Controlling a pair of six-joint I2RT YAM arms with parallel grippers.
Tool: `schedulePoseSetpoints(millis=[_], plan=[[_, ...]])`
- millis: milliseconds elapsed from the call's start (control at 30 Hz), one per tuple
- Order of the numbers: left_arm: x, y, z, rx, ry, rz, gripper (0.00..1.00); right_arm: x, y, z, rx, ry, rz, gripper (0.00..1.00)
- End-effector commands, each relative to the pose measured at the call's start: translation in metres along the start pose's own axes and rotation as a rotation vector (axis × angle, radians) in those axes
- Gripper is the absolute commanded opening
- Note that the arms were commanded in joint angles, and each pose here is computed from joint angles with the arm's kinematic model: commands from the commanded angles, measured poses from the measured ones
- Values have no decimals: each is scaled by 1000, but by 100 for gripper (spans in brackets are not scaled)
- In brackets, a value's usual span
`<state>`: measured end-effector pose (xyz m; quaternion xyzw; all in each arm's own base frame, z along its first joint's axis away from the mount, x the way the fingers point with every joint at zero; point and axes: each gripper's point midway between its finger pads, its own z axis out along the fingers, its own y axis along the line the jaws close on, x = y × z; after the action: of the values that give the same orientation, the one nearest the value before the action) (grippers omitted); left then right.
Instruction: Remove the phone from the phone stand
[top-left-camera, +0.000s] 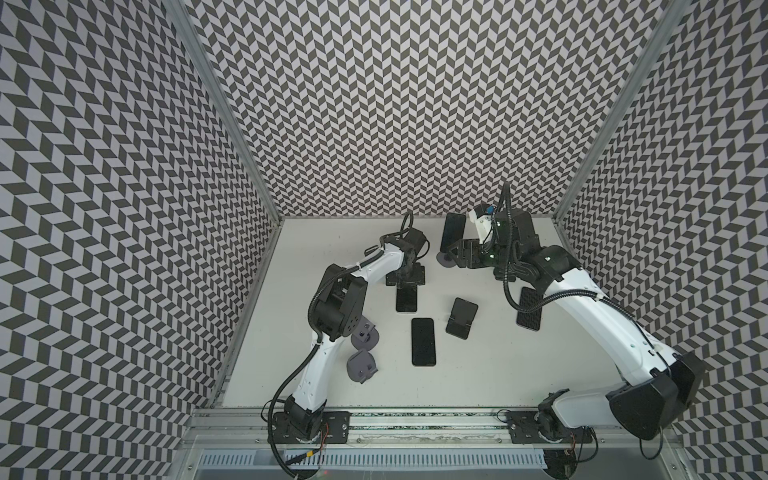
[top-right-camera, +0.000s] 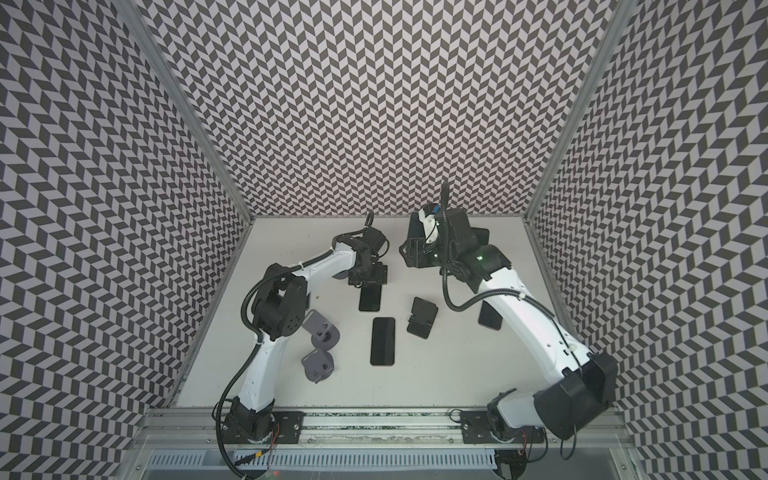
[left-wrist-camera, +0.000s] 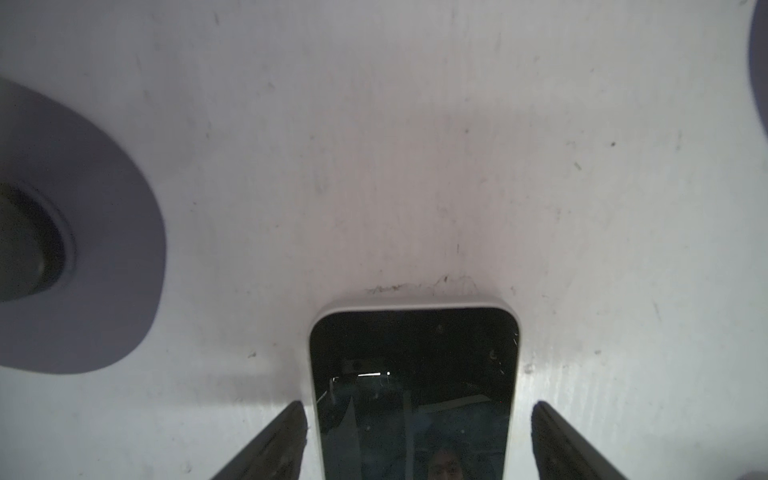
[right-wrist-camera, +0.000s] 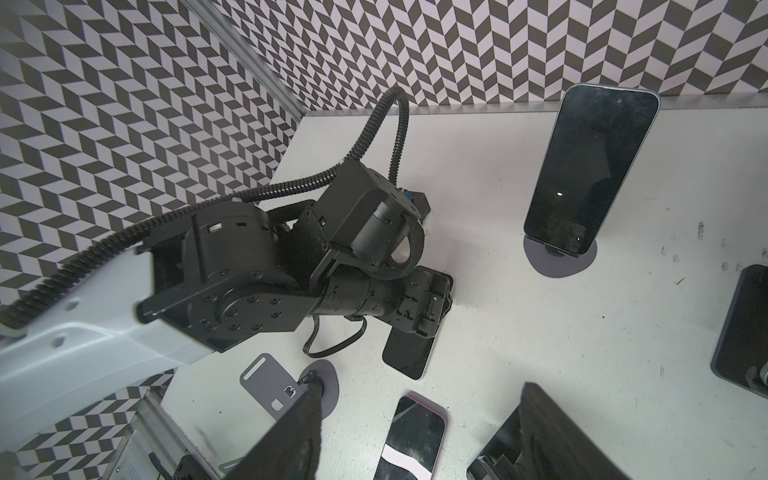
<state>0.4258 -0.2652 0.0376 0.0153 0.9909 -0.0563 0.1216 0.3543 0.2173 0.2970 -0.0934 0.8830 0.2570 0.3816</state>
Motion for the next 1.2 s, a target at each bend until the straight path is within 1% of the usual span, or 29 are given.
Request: schedulePoseSetpoints(millis=[0,233,433,567,700,967,1133,1167], plan=[[-19,-5,-18,36,-53,-20,85,-12,1,-1,12,-38,-23,73],[-29,-11,-32,66,-85,-29,86,-16,-2,2,34,-42,-32,74],[-47,-12,-56,89,-151,-33,86,-29,-17,3,123,-73,-46,75],[-65,-14,-81,119,-211,-40,86,-40,-28,3,187,-93,-43,76],[-77,-17,-102,153,-259,-44,86,-53,-35,-5,244,-133,-31,76],[-95,-15,-155,153,-397,-4,86,-67,-55,-27,364,-206,-43,77],[-105,-11,-203,145,-538,36,86,-74,-67,-37,424,-241,-24,78],[-105,-10,-212,147,-568,45,86,-75,-71,-39,440,-246,-16,81]])
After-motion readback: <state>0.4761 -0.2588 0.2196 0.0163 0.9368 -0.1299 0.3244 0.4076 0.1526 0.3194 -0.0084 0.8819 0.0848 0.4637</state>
